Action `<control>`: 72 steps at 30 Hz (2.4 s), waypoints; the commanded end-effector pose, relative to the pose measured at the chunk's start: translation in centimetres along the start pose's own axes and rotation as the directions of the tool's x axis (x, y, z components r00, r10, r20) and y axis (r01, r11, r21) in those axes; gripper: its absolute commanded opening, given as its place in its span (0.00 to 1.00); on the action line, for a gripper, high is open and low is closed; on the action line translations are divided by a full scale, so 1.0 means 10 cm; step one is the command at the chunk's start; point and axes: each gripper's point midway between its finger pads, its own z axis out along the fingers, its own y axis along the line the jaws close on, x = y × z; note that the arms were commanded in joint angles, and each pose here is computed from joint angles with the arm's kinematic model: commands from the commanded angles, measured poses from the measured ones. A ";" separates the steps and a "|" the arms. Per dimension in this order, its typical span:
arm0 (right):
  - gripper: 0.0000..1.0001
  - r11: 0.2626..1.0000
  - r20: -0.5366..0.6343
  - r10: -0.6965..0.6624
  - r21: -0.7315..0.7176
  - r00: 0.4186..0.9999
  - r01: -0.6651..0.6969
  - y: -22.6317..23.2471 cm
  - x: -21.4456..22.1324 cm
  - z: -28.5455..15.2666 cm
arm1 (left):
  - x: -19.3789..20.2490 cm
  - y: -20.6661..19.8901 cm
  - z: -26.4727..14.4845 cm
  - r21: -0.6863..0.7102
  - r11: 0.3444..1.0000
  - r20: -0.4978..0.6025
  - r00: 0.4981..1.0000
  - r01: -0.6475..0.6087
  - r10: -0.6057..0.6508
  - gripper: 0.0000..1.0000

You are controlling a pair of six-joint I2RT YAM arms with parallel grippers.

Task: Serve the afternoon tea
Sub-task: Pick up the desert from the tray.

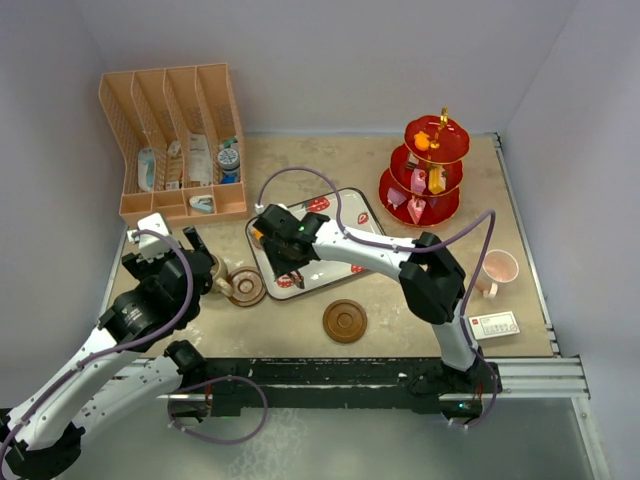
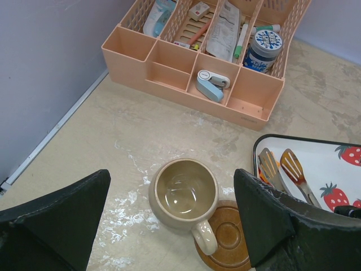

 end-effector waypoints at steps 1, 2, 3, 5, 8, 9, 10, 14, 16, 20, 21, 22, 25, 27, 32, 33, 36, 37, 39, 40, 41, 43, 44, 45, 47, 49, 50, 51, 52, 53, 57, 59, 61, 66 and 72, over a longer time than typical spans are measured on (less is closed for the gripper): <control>0.43 1.000 0.033 0.007 0.021 0.999 -0.008 -0.09 -0.08 -0.09 | -0.12 -0.02 -0.01 0.000 0.999 0.021 0.999 0.034 -0.034 0.88; 0.43 1.000 0.032 0.010 0.018 0.999 -0.011 -0.09 -0.08 -0.09 | -0.12 -0.02 -0.01 0.000 0.999 0.020 0.999 0.033 -0.033 0.88; 0.43 1.000 0.029 0.010 0.015 1.000 -0.011 -0.09 -0.07 -0.09 | -0.12 -0.02 -0.01 0.000 0.999 0.021 0.999 0.033 -0.033 0.88; 0.43 1.000 0.026 0.010 0.014 1.000 -0.011 -0.10 -0.05 -0.09 | -0.13 -0.02 -0.02 0.001 0.999 0.020 0.999 0.034 -0.034 0.88; 0.44 1.000 0.020 0.010 0.008 1.000 -0.010 -0.09 -0.03 -0.07 | -0.12 -0.02 -0.01 0.000 1.000 0.020 0.999 0.030 -0.030 0.88; 0.44 1.000 0.021 0.010 0.008 1.000 -0.010 -0.09 -0.03 -0.07 | -0.12 -0.02 -0.01 0.000 1.000 0.019 0.999 0.029 -0.029 0.88; 0.44 1.000 0.019 0.010 0.008 1.000 -0.010 -0.09 -0.03 -0.06 | -0.11 -0.03 -0.01 0.001 1.000 0.017 0.999 0.028 -0.028 0.88; 0.40 1.000 0.018 0.008 0.024 1.000 -0.008 -0.12 -0.03 -0.05 | -0.11 -0.03 -0.01 0.000 1.000 0.016 1.000 0.024 -0.024 0.88; 0.37 1.000 0.026 0.010 0.029 1.000 -0.011 -0.14 -0.05 -0.08 | -0.11 -0.03 -0.01 0.001 1.000 0.015 1.000 0.023 -0.023 0.88; 0.34 0.999 0.040 0.020 0.040 0.999 -0.021 -0.22 -0.07 -0.17 | -0.11 -0.03 -0.01 0.000 1.000 0.016 1.000 0.023 -0.023 0.88; 0.34 0.999 0.045 0.026 0.045 0.999 -0.028 -0.24 -0.06 -0.19 | -0.10 -0.04 0.00 0.001 1.000 0.014 1.000 0.021 -0.021 0.88; 0.34 0.998 0.046 0.033 0.049 0.998 -0.036 -0.28 -0.04 -0.21 | -0.10 -0.04 0.00 0.002 1.000 0.013 1.000 0.018 -0.018 0.88; 0.34 0.997 0.040 0.053 0.053 0.998 -0.055 -0.39 0.11 -0.25 | -0.08 -0.06 0.00 0.005 1.000 0.008 1.000 0.008 -0.008 0.88; 0.34 0.996 0.031 0.068 0.055 0.997 -0.070 -0.47 0.22 -0.27 | -0.07 -0.07 0.01 0.002 1.000 0.005 1.000 0.000 0.000 0.88; 0.34 0.993 0.002 0.096 0.064 0.995 -0.096 -0.61 0.51 -0.31 | -0.06 -0.08 0.01 0.003 1.000 0.003 1.000 -0.003 0.003 0.88; 0.34 0.993 -0.002 0.099 0.062 0.995 -0.099 -0.62 0.56 -0.32 | -0.06 -0.08 0.01 0.004 1.000 0.003 1.000 -0.004 0.004 0.88; 0.33 0.993 -0.012 0.107 0.053 0.994 -0.107 -0.65 0.66 -0.38 | -0.05 -0.09 0.01 0.008 1.000 -0.002 1.000 -0.011 0.011 0.88; 0.33 0.993 -0.010 0.109 0.049 0.994 -0.109 -0.66 0.68 -0.42 | -0.05 -0.09 0.02 0.006 1.000 -0.002 1.000 -0.010 0.010 0.88; 0.33 0.993 -0.011 0.111 0.049 0.994 -0.110 -0.67 0.70 -0.46 | -0.06 -0.09 0.01 0.007 1.000 -0.002 1.000 -0.009 0.009 0.88; 0.34 0.993 -0.006 0.111 0.049 0.994 -0.111 -0.68 0.70 -0.49 | -0.06 -0.09 0.01 0.006 1.000 -0.001 1.000 -0.007 0.007 0.88; 0.35 0.992 -0.002 0.112 0.053 0.994 -0.111 -0.69 0.69 -0.51 | -0.06 -0.08 0.01 0.007 1.000 -0.001 1.000 -0.006 0.006 0.88; 0.38 0.992 0.014 0.111 0.060 0.994 -0.111 -0.70 0.64 -0.54 | -0.06 -0.10 0.01 0.013 1.000 -0.002 1.000 -0.006 0.006 0.88; 0.38 0.992 0.015 0.107 0.061 0.994 -0.107 -0.70 0.62 -0.54 | -0.05 -0.10 0.01 0.013 1.000 -0.003 1.000 -0.009 0.009 0.88; 0.39 0.993 0.015 0.102 0.061 0.995 -0.103 -0.70 0.59 -0.54 | -0.04 -0.11 0.02 0.015 1.000 -0.005 1.000 -0.014 0.014 0.88; 0.41 0.994 0.010 0.085 0.066 0.996 -0.085 -0.69 0.56 -0.52 | -0.04 -0.11 0.02 0.012 1.000 -0.007 1.000 -0.019 0.020 0.88; 0.43 0.995 0.001 0.074 0.074 0.997 -0.074 -0.69 0.54 -0.49 | -0.04 -0.11 0.02 0.009 1.000 -0.008 1.000 -0.022 0.022 0.88; 0.43 0.994 -0.005 0.069 0.081 0.998 -0.068 -0.69 0.53 -0.49 | -0.03 -0.11 0.02 0.008 1.000 -0.008 1.000 -0.023 0.023 0.88; 0.44 0.994 -0.005 0.069 0.083 0.998 -0.068 -0.69 0.52 -0.48 | -0.04 -0.11 0.02 0.007 1.000 -0.007 1.000 -0.021 0.021 0.88; 0.44 0.995 -0.007 0.068 0.077 0.998 -0.067 -0.68 0.52 -0.48 | -0.04 -0.11 0.02 0.006 1.000 -0.007 1.000 -0.021 0.021 0.88; 0.44 0.995 -0.006 0.066 0.072 0.998 -0.065 -0.67 0.51 -0.49 | -0.04 -0.10 0.02 0.006 1.000 -0.007 1.000 -0.021 0.021 0.88; 0.43 0.994 -0.016 0.061 0.089 0.998 -0.059 -0.70 0.54 -0.50 | -0.04 -0.10 0.02 0.005 1.000 -0.005 1.000 -0.018 0.018 0.88; 0.43 0.992 -0.014 0.068 0.108 0.998 -0.066 -0.74 0.55 -0.53 | -0.04 -0.10 0.02 0.005 1.000 -0.005 1.000 -0.017 0.018 0.88; 0.43 0.990 -0.003 0.070 0.123 0.998 -0.069 -0.77 0.55 -0.56 | -0.04 -0.10 0.02 0.006 1.000 -0.006 1.000 -0.019 0.019 0.88; 0.43 0.991 -0.004 0.056 0.121 0.998 -0.056 -0.80 0.58 -0.59 | -0.04 -0.11 0.02 0.007 1.000 -0.007 1.000 -0.019 0.019 0.88; 0.43 0.989 -0.023 0.046 0.140 0.999 -0.042 -0.83 0.61 -0.54 | -0.03 -0.11 0.02 0.006 1.000 -0.009 1.000 -0.023 0.023 0.88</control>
